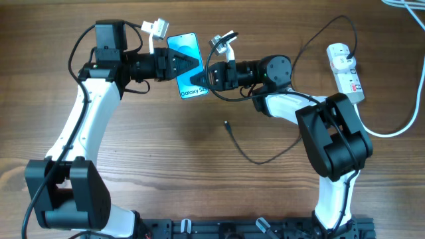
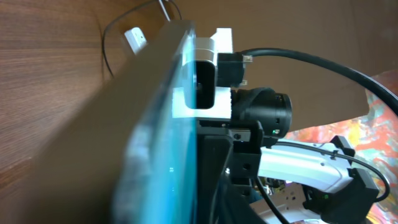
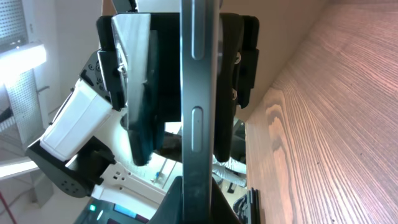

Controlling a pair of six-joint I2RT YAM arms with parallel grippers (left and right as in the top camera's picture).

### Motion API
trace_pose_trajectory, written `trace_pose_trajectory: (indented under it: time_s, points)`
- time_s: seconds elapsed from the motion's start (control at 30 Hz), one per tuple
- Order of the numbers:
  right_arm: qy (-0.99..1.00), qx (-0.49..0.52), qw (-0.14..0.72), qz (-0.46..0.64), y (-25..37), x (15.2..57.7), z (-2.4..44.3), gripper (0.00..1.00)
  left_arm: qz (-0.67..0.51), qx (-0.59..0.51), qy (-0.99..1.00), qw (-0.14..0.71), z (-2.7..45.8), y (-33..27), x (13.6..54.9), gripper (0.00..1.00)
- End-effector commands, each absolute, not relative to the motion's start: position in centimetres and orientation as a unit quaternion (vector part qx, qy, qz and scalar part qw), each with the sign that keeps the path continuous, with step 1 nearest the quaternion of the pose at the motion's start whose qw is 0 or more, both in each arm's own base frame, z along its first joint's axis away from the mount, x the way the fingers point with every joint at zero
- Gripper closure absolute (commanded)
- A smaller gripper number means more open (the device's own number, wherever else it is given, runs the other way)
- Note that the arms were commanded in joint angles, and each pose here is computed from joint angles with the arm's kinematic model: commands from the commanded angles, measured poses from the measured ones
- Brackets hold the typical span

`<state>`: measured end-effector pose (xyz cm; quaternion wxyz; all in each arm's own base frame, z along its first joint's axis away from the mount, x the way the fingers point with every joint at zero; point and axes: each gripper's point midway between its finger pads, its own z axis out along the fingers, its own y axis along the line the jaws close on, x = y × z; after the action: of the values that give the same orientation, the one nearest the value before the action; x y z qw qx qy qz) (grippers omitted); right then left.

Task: Plug charger to phone and switch on socket

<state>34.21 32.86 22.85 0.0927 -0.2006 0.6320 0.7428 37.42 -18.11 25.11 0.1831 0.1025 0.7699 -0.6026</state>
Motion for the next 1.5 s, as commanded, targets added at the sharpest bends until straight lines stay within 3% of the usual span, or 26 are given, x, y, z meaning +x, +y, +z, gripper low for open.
trace_pose_trajectory:
  time_s: [0.0, 0.1, 0.27, 0.4, 0.5, 0.73, 1.47]
  points:
    - [0.637, -0.144, 0.099, 0.751, 32.7, 36.3, 22.7, 0.96, -0.644, 0.139, 0.734, 0.165, 27.5, -18.9, 35.4, 0.86]
    - [0.637, -0.146, 0.098, 0.751, 32.7, 36.2, 22.7, 0.92, -0.641, 0.137, 0.736, 0.167, 27.4, -18.9, 35.5, 0.96]
    - [0.637, -0.147, 0.099, 0.751, 32.7, 36.2, 22.7, 0.86, -0.626, 0.128, 0.749, 0.176, 26.8, -18.8, 36.1, 0.96]
    - [0.638, -0.155, 0.094, 0.748, 32.7, 35.9, 22.6, 0.96, -0.620, 0.124, 0.754, 0.179, 26.6, -18.7, 36.3, 0.96]
    - [0.639, -0.159, 0.091, 0.747, 32.7, 35.7, 22.5, 0.96, -0.620, 0.124, 0.754, 0.179, 26.6, -18.7, 36.3, 0.87]
    - [0.640, -0.166, 0.085, 0.745, 32.7, 35.4, 22.3, 0.96, -0.620, 0.124, 0.754, 0.180, 26.6, -18.7, 36.4, 0.82]
    - [0.648, -0.171, 0.053, 0.741, 32.6, 34.6, 21.9, 0.96, -0.624, 0.110, 0.749, 0.193, 27.6, -18.0, 37.5, 0.71]
